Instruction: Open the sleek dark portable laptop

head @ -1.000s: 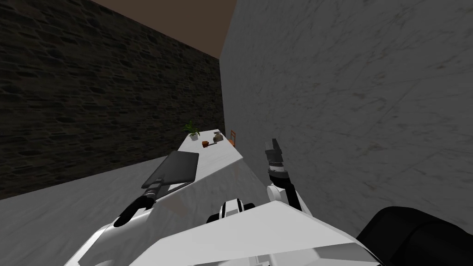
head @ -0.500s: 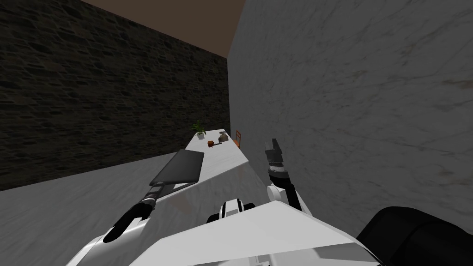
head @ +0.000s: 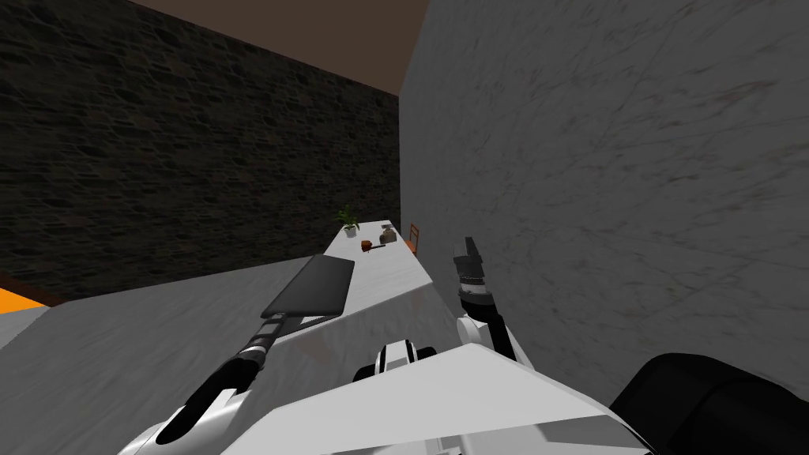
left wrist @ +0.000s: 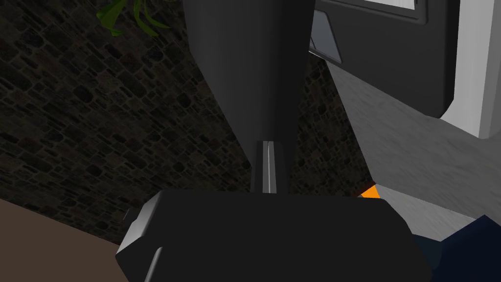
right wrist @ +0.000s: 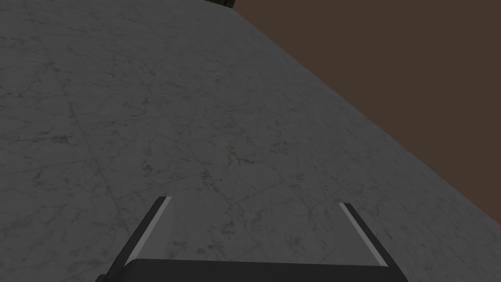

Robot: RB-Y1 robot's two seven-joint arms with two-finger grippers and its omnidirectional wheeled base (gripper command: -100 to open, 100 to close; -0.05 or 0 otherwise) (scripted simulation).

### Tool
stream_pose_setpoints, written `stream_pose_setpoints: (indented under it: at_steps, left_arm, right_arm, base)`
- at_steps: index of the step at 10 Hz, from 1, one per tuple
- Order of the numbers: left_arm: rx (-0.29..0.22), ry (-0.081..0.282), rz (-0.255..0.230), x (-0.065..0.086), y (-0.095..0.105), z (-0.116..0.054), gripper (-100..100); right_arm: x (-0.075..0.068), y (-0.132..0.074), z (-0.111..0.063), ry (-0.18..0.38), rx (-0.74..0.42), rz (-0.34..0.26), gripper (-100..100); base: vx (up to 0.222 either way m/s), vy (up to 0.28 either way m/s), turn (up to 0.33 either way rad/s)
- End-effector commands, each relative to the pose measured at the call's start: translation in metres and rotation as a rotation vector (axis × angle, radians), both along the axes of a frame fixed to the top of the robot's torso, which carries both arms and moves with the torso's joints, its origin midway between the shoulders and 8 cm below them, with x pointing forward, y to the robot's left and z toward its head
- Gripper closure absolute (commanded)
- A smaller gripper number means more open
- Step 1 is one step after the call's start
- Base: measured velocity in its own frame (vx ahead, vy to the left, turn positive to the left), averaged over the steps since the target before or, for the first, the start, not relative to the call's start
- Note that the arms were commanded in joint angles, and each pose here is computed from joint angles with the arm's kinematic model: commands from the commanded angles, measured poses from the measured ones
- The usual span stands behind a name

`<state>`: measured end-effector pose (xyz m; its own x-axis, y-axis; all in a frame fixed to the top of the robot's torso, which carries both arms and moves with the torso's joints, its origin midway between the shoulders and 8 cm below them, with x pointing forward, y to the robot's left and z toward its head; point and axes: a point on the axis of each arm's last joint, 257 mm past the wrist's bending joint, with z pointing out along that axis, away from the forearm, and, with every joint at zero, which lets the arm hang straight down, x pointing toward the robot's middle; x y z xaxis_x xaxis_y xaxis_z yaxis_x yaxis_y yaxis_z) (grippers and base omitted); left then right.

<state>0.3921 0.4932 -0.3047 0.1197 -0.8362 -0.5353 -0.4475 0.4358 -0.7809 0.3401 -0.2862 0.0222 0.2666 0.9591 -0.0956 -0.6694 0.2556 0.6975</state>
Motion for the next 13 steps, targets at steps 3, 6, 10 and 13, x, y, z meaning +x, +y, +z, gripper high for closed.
stream_pose_setpoints:
  at_steps: [3, 6, 10, 13]
  left_arm:
    - [-0.004, -0.012, -0.003, 0.002, -0.002, 0.004, 100]
    - [-0.115, -0.026, 0.008, 0.01, -0.019, -0.017, 100]
    - [-0.055, -0.006, 0.001, 0.007, -0.01, -0.014, -100]
    - [-0.04, 0.002, 0.001, 0.006, -0.008, -0.014, -100]
  right_arm:
    - [0.0, 0.0, 0.0, 0.0, 0.0, 0.0, 0]
    - [0.0, 0.0, 0.0, 0.0, 0.0, 0.0, 0]
    - [0.0, 0.0, 0.0, 0.0, 0.0, 0.0, 0]
    - [0.0, 0.0, 0.0, 0.0, 0.0, 0.0, 0]
  base:
    - [-0.006, 0.024, -0.001]
    - [-0.036, 0.105, -0.034]
    - [0.005, -0.019, 0.001]
    - [0.026, -0.079, 0.004]
